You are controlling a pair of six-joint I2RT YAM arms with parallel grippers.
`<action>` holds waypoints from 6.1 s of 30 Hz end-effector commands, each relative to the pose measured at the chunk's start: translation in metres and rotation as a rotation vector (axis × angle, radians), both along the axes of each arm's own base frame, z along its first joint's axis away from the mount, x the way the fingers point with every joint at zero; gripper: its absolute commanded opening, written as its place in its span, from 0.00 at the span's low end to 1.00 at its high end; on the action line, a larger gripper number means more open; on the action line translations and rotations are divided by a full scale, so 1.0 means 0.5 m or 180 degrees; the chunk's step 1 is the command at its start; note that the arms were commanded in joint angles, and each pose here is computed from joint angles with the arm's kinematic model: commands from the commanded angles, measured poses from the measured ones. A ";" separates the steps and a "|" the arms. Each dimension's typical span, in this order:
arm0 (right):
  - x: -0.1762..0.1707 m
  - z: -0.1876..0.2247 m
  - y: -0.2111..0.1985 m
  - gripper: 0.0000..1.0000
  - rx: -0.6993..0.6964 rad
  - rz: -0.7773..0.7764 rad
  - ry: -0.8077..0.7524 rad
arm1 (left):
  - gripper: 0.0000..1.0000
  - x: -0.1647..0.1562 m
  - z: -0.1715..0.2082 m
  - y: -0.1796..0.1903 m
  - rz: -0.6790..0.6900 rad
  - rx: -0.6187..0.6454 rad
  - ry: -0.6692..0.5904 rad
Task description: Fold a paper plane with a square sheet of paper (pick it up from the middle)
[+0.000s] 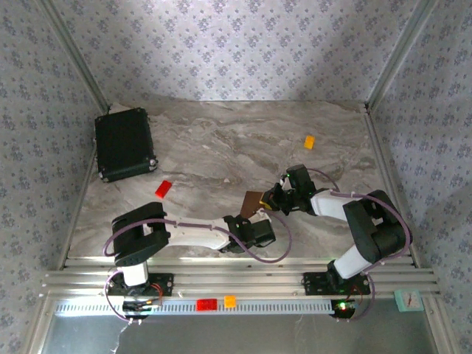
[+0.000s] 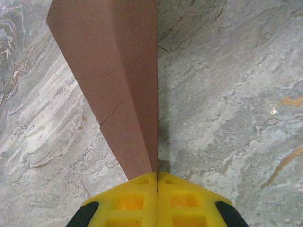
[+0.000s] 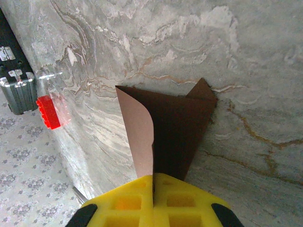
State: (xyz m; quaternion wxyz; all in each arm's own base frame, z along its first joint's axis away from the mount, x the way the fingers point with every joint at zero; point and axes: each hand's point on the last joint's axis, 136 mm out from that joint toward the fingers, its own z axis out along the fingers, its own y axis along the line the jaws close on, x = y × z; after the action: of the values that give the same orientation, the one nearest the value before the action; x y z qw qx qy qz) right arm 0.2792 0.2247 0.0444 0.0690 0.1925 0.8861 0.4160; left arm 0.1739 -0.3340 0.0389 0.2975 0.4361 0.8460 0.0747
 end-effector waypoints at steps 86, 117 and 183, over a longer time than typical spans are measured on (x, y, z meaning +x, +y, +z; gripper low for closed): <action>-0.019 0.058 -0.020 0.65 -0.0219 -0.0040 0.0037 | 0.00 0.030 0.026 0.019 0.0272 -0.1581 0.1513; -0.041 -0.010 0.030 0.34 -0.0359 0.0268 0.0624 | 0.05 0.019 0.002 0.035 -0.0120 -0.0376 0.0828; -0.042 0.008 0.030 0.00 -0.0226 0.0210 0.0543 | 0.12 0.038 -0.016 0.053 -0.0146 -0.0060 0.0502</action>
State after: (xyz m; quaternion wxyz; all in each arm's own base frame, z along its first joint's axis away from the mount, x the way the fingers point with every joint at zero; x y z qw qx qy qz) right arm 0.2623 0.2397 0.0436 -0.0046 0.1933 0.9131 0.3589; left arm 0.1912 -0.3082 0.0340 0.2334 0.4511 0.8613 0.0123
